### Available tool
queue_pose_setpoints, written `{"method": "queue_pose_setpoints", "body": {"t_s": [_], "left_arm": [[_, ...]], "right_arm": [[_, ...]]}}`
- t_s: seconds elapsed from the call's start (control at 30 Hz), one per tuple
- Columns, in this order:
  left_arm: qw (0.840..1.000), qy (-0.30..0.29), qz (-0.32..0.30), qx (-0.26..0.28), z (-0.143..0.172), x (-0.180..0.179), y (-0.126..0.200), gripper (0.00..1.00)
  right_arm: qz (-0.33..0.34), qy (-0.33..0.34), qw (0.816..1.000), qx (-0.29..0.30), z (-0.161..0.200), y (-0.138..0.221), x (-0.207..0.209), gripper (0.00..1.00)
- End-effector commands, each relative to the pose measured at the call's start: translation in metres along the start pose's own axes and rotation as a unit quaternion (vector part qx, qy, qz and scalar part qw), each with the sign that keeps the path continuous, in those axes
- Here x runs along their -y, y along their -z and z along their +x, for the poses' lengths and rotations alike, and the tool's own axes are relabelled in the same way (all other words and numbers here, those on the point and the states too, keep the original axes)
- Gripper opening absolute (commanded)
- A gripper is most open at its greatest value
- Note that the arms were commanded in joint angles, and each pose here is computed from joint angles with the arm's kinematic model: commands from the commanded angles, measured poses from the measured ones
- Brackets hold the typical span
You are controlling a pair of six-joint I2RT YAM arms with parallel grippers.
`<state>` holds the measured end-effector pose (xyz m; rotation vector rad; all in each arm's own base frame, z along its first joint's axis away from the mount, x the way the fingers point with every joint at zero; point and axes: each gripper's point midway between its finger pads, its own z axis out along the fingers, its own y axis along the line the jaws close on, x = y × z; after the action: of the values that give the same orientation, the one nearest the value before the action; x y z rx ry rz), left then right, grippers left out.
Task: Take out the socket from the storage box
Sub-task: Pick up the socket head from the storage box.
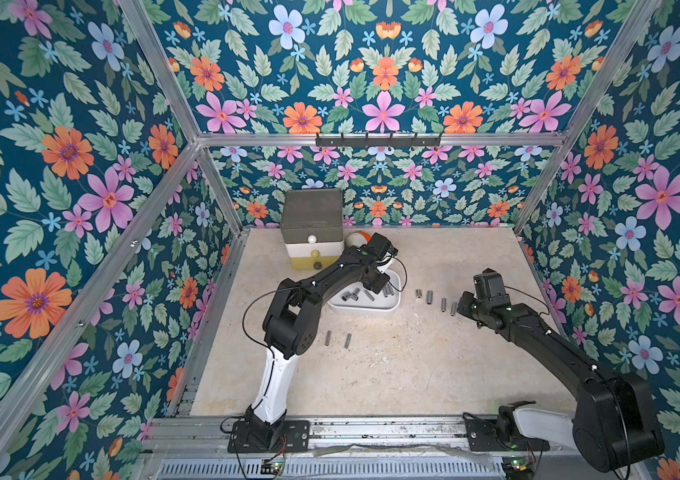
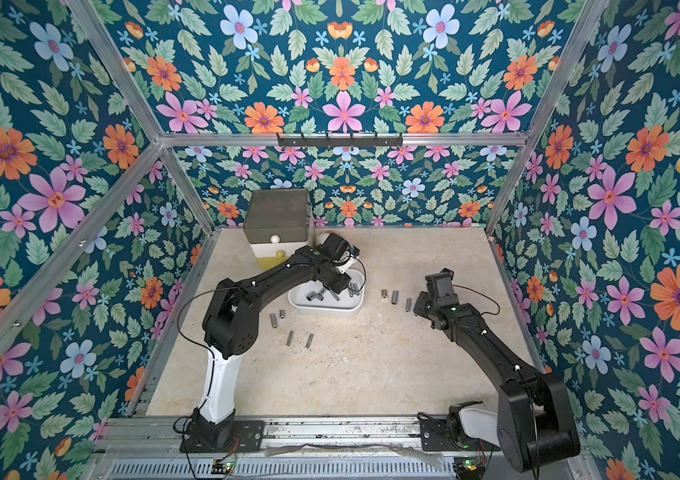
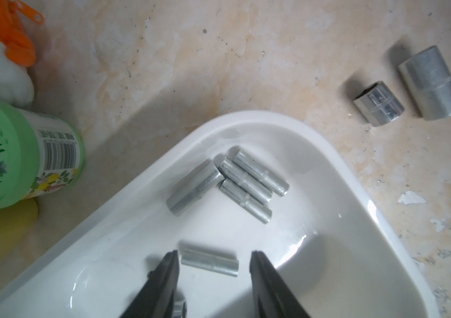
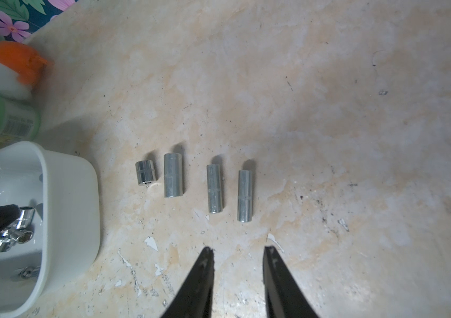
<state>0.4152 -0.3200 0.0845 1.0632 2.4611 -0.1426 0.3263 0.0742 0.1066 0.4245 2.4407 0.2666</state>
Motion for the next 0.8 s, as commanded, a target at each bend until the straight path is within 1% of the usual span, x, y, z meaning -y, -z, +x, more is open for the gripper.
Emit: {"method": "queue_pose_setpoints", "body": {"t_s": [0.0,0.2,0.37,0.57,0.77], "left_arm": [[1.000,-0.010,-0.007,0.009,-0.005,-0.004,0.000,0.49],[1.000,-0.017,-0.006,0.000,-0.001,-0.003,-0.009,0.48],[1.000,-0.027,0.001,0.003,-0.006,-0.001,-0.012,0.47],[0.999,-0.042,-0.002,-0.015,0.000,-0.003,-0.025,0.46],[0.999,-0.048,0.004,-0.006,-0.009,-0.004,-0.028,0.45]], "right_arm": [[0.003,0.000,1.000,0.018,-0.007,0.000,0.000,0.35],[0.006,0.001,1.000,0.014,-0.007,-0.002,0.000,0.35],[0.008,0.002,1.000,0.011,-0.004,-0.005,0.001,0.35],[0.010,0.003,1.000,0.011,-0.006,-0.006,0.001,0.35],[0.010,0.004,1.000,0.009,-0.005,-0.007,0.002,0.35]]}}
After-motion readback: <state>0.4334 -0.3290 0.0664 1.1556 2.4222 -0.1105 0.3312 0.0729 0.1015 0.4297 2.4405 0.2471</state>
